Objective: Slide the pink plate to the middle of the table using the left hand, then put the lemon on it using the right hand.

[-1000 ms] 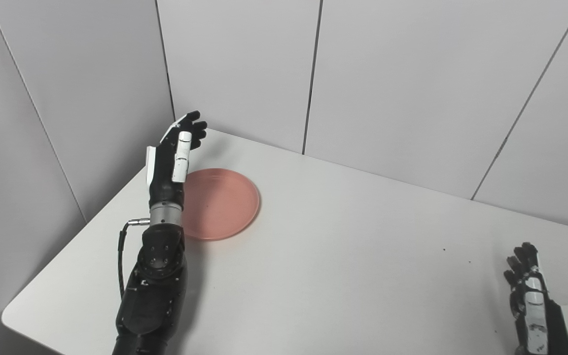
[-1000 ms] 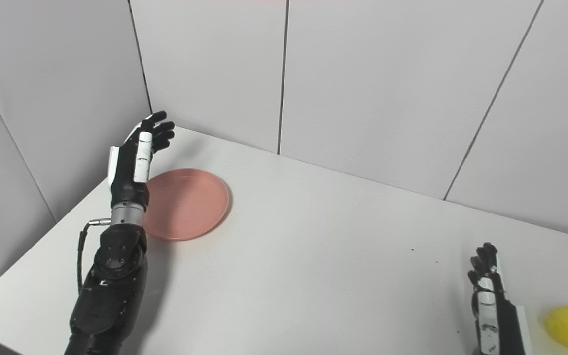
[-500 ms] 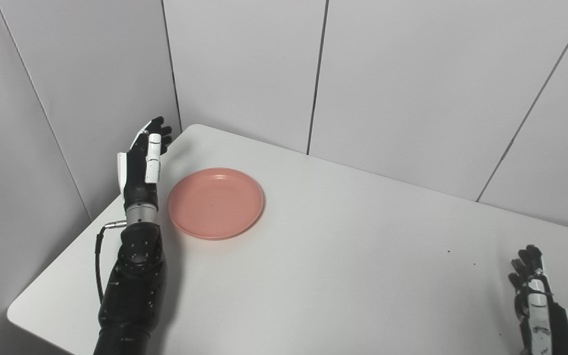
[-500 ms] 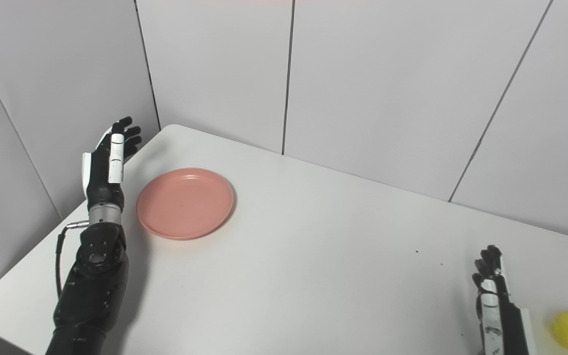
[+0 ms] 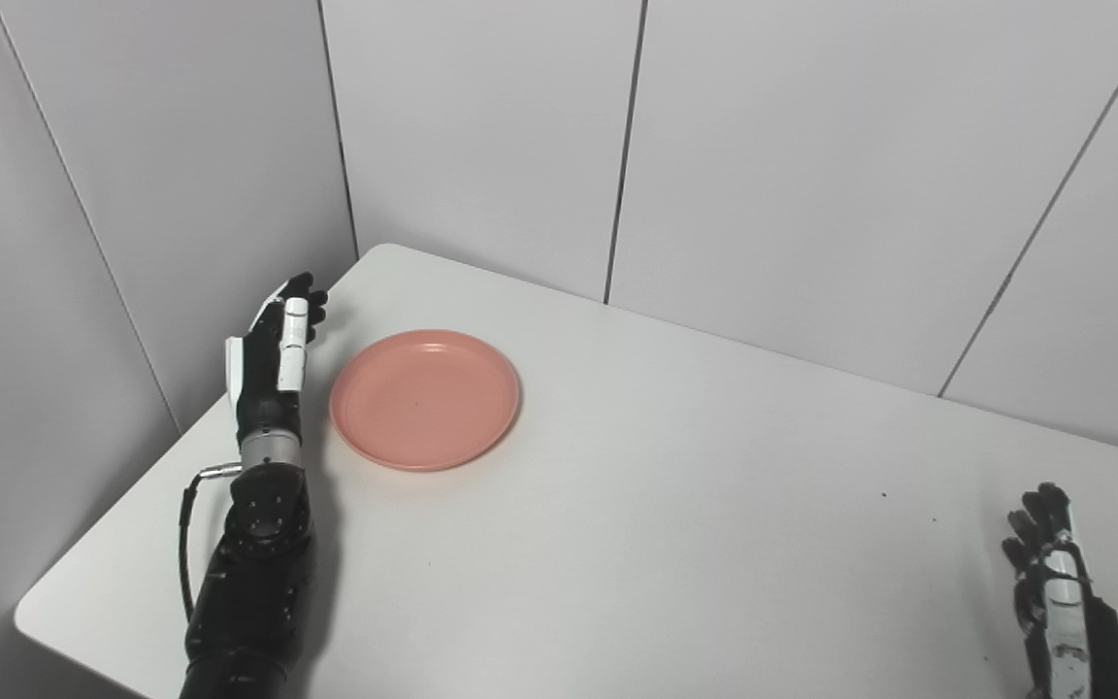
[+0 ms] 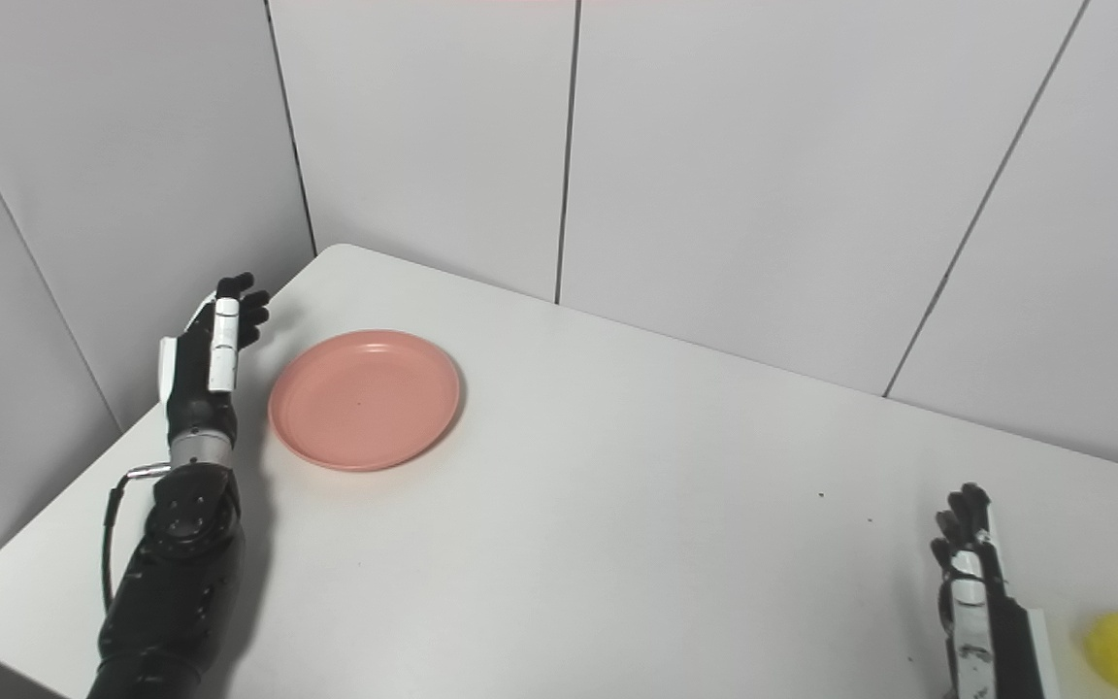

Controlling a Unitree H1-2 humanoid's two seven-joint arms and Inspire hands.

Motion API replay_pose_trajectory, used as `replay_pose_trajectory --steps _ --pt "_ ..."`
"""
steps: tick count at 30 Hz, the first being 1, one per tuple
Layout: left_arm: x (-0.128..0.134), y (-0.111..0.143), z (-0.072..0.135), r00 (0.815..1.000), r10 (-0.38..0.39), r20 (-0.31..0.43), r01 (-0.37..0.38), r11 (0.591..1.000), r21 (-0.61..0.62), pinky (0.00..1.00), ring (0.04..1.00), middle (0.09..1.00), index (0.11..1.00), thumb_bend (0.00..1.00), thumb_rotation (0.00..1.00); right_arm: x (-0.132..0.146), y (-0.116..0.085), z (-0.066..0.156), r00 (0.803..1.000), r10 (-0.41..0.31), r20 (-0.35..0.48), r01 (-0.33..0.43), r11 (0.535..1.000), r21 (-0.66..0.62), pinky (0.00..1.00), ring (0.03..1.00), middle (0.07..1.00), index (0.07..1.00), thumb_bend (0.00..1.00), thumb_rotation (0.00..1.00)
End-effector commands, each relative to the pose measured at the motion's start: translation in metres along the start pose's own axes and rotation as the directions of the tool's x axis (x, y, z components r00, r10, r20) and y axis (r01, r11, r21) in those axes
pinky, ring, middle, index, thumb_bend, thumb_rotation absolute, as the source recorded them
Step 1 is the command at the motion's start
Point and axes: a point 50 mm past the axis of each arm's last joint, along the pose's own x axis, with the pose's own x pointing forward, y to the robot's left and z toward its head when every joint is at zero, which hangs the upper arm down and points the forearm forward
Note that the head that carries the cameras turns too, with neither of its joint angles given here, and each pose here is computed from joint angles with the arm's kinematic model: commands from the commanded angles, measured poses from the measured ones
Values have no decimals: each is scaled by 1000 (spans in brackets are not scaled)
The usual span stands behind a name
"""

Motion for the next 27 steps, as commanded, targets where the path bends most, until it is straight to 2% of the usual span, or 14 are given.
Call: replay_pose_trajectory --steps 1,9,27 --pt "9 0 16 997 0 80 1 1000 -8 848 786 779 781 749 1000 5 -4 14 998 0 67 0 1000 -9 1000 1000 1000 1000 264 1000" --pt "0 -8 3 998 -30 56 31 999 -14 793 776 779 778 707 1000 5 -7 14 998 0 67 0 1000 -5 1000 1000 1000 1000 311 1000" --pt "-22 -39 -6 991 -133 14 133 991 -25 812 803 804 796 651 1000 4 -5 19 997 -6 73 7 1000 -17 1000 1000 1000 1000 316 1000"
